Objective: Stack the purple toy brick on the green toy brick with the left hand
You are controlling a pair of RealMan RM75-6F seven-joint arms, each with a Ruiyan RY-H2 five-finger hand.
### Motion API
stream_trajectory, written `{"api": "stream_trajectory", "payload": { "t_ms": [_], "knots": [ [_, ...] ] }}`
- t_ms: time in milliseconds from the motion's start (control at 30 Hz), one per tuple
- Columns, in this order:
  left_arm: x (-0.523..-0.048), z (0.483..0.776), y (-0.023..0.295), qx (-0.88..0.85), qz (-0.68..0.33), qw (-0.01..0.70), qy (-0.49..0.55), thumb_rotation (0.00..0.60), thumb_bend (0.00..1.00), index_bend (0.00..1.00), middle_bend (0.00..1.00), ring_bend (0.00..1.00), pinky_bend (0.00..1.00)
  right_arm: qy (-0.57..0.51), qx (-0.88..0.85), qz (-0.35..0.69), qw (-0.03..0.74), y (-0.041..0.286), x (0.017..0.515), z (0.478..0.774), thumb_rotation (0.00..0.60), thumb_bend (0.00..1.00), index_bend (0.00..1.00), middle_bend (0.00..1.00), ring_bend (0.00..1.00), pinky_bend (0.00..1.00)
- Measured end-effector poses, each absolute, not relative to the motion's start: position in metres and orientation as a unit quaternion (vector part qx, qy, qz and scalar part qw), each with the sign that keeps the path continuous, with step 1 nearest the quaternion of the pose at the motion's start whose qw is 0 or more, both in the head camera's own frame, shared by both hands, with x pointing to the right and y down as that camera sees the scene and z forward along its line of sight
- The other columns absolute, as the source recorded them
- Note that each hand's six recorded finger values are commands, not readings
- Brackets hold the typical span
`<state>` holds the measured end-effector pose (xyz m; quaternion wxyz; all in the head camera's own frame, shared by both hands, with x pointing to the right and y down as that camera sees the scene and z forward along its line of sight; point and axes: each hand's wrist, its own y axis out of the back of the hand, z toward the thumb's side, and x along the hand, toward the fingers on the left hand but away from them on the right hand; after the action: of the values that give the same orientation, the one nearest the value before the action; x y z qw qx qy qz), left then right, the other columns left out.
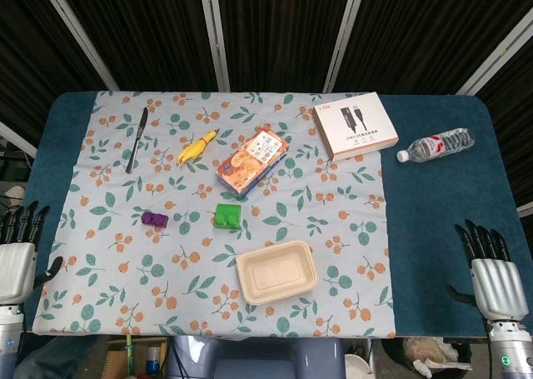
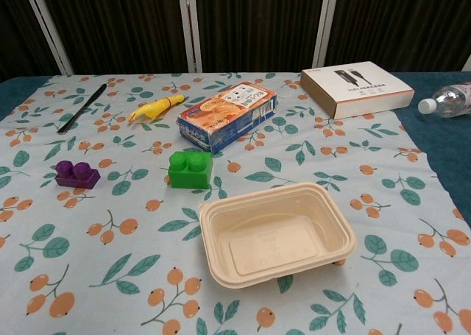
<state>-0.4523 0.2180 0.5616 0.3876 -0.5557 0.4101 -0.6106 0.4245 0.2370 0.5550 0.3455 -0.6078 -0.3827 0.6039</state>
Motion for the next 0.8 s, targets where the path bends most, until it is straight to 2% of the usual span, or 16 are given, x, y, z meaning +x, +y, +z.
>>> {"api": "stream_trajectory", "payload": {
  "t_ms": [800],
  "knots": [
    [-0.4553,0.5620,0.2170,-0.555,-0.615,0.383,0.409,0.600,0.30,0.00,0.00,0.00,0.00,-0.379,-0.604,0.610,0.347,0.2374,0.4256,0.5566,0.600,0.08,0.08,0.01,0.00,0.00]
  ]
}}
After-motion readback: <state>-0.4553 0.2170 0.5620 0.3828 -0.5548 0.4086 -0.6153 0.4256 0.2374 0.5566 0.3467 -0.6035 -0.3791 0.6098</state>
